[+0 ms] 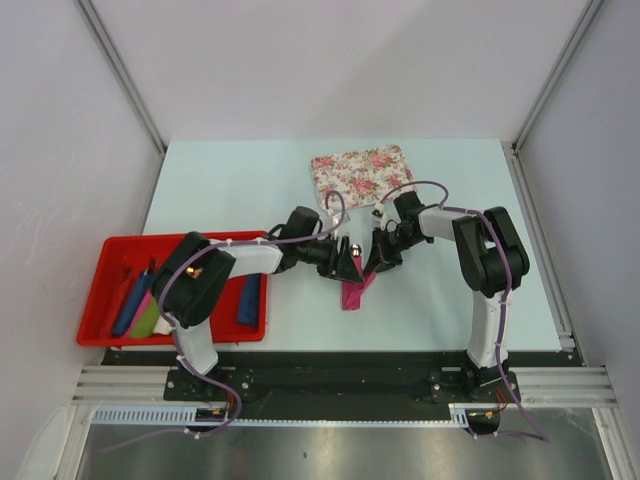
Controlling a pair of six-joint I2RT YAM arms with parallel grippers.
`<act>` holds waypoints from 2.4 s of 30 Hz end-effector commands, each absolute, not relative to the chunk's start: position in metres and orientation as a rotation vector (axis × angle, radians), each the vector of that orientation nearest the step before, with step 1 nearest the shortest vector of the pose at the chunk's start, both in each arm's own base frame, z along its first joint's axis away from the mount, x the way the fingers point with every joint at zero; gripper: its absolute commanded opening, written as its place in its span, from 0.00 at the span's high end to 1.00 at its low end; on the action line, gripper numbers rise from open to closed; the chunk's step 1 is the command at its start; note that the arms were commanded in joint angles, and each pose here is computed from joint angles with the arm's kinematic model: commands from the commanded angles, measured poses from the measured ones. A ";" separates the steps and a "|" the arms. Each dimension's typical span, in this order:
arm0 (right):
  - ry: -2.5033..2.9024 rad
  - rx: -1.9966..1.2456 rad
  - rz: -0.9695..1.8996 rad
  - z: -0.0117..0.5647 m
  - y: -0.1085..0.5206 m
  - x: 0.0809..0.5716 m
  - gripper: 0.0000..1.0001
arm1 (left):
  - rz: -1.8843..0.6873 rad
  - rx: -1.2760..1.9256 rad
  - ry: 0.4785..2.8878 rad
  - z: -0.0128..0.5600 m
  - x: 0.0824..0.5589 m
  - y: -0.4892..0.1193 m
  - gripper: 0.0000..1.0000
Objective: Place the utensils on the paper napkin and roll it up
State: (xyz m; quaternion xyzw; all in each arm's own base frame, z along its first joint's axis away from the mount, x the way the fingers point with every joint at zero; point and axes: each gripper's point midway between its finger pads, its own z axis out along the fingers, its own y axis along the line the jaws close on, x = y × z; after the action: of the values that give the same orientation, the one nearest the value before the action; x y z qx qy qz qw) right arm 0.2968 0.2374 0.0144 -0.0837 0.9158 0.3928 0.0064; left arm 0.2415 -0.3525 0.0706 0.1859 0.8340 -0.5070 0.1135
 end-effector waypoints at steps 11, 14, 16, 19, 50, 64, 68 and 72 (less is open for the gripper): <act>2.856 -0.305 1.165 0.005 0.233 0.298 1.00 | -1.407 0.661 2.436 0.077 0.243 -0.347 0.82; 2.857 -0.309 1.165 0.004 0.234 0.297 1.00 | -1.460 0.731 2.456 0.071 0.229 -0.357 0.83; 2.861 -0.309 1.158 0.003 0.233 0.296 1.00 | -1.505 0.787 2.480 0.068 0.213 -0.362 0.84; 2.861 -0.306 1.156 0.002 0.232 0.297 1.00 | -1.515 0.827 2.514 0.059 0.200 -0.362 0.84; 2.843 -0.338 1.129 0.000 0.232 0.305 1.00 | -1.534 0.707 2.450 0.069 0.232 -0.342 0.57; 2.838 -0.339 1.125 0.001 0.233 0.309 1.00 | -1.685 0.554 2.400 0.064 0.249 -0.366 0.68; 2.839 -0.333 1.126 0.002 0.234 0.309 1.00 | -1.663 0.469 2.468 0.045 0.254 -0.365 0.70; 2.832 -0.317 1.132 0.008 0.234 0.312 0.97 | -1.550 0.400 2.593 0.009 0.256 -0.351 0.78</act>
State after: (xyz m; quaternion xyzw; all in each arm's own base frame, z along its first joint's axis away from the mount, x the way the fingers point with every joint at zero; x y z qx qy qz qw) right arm 0.2972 0.2385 0.0138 -0.0935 0.9130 0.3970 0.0111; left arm 0.2479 -0.3568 0.0288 0.1482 0.8332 -0.5305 0.0490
